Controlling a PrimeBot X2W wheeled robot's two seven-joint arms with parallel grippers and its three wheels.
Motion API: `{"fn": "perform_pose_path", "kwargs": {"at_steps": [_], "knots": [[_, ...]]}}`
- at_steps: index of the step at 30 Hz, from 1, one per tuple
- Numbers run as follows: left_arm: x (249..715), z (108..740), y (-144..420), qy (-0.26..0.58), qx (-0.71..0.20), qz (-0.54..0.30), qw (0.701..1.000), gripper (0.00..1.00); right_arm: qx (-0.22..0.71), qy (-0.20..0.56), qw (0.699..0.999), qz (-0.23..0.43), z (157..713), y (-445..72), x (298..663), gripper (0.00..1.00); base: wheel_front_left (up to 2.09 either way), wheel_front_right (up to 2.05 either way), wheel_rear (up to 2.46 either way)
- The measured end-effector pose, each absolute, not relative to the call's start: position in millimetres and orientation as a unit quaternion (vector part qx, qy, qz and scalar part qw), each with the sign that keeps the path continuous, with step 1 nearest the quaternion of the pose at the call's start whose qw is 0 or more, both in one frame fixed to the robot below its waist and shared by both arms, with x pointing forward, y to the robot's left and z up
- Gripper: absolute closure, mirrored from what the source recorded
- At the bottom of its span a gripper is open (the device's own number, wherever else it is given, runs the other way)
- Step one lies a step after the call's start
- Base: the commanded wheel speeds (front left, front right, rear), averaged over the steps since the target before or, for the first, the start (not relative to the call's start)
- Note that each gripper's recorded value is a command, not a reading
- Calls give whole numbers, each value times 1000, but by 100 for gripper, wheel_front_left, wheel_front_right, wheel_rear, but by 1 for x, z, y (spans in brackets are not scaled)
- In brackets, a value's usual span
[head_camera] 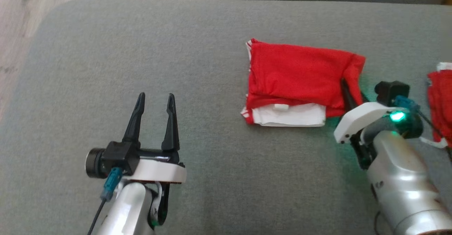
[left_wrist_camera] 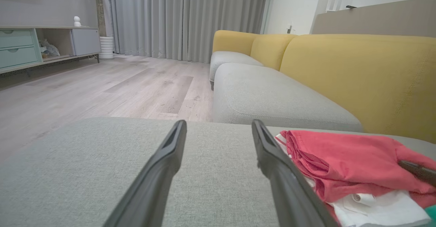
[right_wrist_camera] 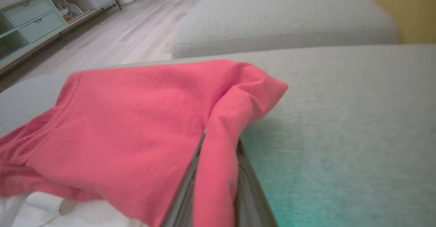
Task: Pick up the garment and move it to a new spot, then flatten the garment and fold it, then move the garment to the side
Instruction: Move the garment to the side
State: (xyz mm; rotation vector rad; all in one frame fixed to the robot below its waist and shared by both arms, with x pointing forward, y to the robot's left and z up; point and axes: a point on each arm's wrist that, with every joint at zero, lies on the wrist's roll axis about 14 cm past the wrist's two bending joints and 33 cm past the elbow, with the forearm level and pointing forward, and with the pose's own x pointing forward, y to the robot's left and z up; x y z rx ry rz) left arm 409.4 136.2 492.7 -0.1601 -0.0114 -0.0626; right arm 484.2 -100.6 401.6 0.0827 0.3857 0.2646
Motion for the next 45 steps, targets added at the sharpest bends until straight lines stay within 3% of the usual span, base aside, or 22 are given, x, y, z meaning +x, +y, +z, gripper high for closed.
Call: {"fn": "perform_pose_path", "kwargs": {"at_steps": [7,15,23,28,38,40,45], "knots": [[409,499,121,-14,-87,-52,995,0,-25,125,985,112,442,-151,486,100,0,0,0],[412,504,98,-19,-93,-84,992,0,-101,114,985,79,465,-216,471,100,0,0,0],[420,491,81,-2,-98,-105,990,0,-177,152,972,15,483,-309,464,100,0,0,0],[431,483,81,7,-99,-104,990,0,-227,214,950,-27,476,-367,454,100,0,0,0],[439,471,84,19,-92,-102,990,0,-238,271,931,-59,451,-401,447,100,0,0,0],[441,471,84,18,-91,-105,990,0,-241,275,928,-67,450,-406,447,0,0,0,0],[443,472,87,16,-90,-100,991,0,-212,230,944,-100,469,-414,459,0,0,0,0]]}}
